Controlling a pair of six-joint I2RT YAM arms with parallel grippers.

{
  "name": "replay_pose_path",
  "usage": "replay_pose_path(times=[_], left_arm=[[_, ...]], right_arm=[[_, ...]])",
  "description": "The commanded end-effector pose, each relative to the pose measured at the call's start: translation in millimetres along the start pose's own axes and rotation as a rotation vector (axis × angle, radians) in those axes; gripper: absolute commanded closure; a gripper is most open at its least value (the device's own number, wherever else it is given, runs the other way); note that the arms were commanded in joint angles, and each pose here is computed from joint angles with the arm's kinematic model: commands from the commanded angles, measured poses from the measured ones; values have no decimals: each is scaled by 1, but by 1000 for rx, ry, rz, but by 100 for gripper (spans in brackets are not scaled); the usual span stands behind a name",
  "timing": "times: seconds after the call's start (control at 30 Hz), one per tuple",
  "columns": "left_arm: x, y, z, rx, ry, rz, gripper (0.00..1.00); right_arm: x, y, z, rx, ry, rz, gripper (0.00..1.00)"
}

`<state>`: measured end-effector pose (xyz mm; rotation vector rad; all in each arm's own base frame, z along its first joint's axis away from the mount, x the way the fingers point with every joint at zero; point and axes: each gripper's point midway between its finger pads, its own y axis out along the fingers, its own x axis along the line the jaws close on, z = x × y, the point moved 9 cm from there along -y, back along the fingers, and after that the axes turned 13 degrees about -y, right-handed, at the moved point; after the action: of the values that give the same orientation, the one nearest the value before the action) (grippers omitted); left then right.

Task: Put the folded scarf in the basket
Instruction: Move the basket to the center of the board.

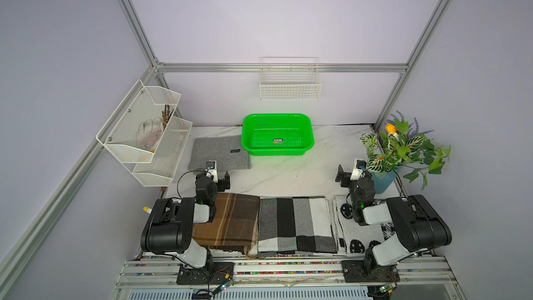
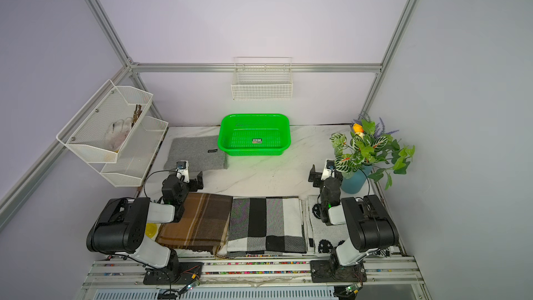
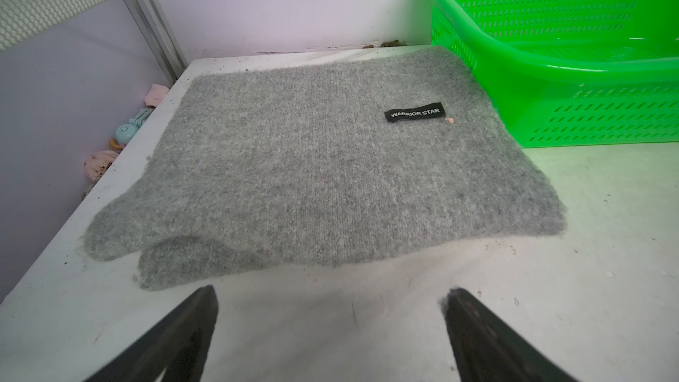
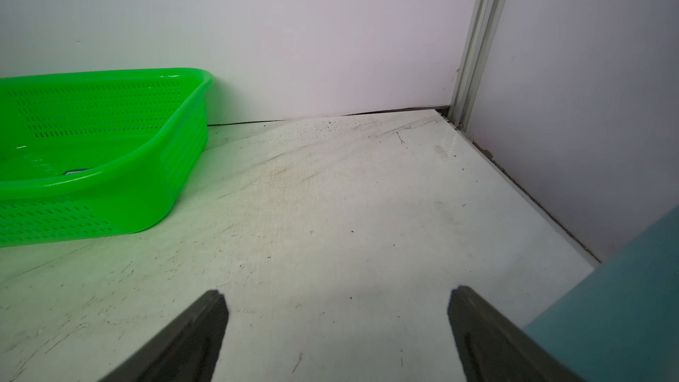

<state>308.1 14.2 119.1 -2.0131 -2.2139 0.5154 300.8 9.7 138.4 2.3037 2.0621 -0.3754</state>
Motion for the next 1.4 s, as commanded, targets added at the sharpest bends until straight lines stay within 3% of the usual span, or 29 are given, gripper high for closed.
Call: replay_pose_path(times=[0.0, 0.27, 0.37, 0.5, 0.57, 0.7, 0.8, 0.97, 1.13, 1.37], left_arm=[[-2, 4, -17, -56, -16, 10, 0], [-2, 2, -17, -62, -10, 16, 0], [-5, -5, -22, -86, 4, 27, 0], [-26, -2, -44, -16, 89, -9, 0], [-47, -7, -70, -31, 129, -14, 0], [-73, -6, -111, -3, -11, 61, 0], [-87, 5, -133, 34, -111, 125, 3], [-101, 45, -143, 45, -259, 211, 7], [-112, 97, -141, 151, -291, 228, 11], [-112, 149, -135, 181, -282, 201, 16]], right_arm=[[-2, 2, -4, -21, 12, 15, 0], [-2, 1, -5, -27, 9, 11, 0], [3, -6, -21, -69, -32, -26, 0], [18, -9, -54, -54, -119, -156, 0], [31, -11, -78, -70, -104, -234, 0], [60, -3, -115, -35, -63, -378, 2], [80, 15, -124, 26, -54, -438, 7], [117, 46, -122, 67, -10, -493, 9], [131, 78, -124, 103, 34, -455, 11], [145, 126, -126, 145, 29, -374, 14]])
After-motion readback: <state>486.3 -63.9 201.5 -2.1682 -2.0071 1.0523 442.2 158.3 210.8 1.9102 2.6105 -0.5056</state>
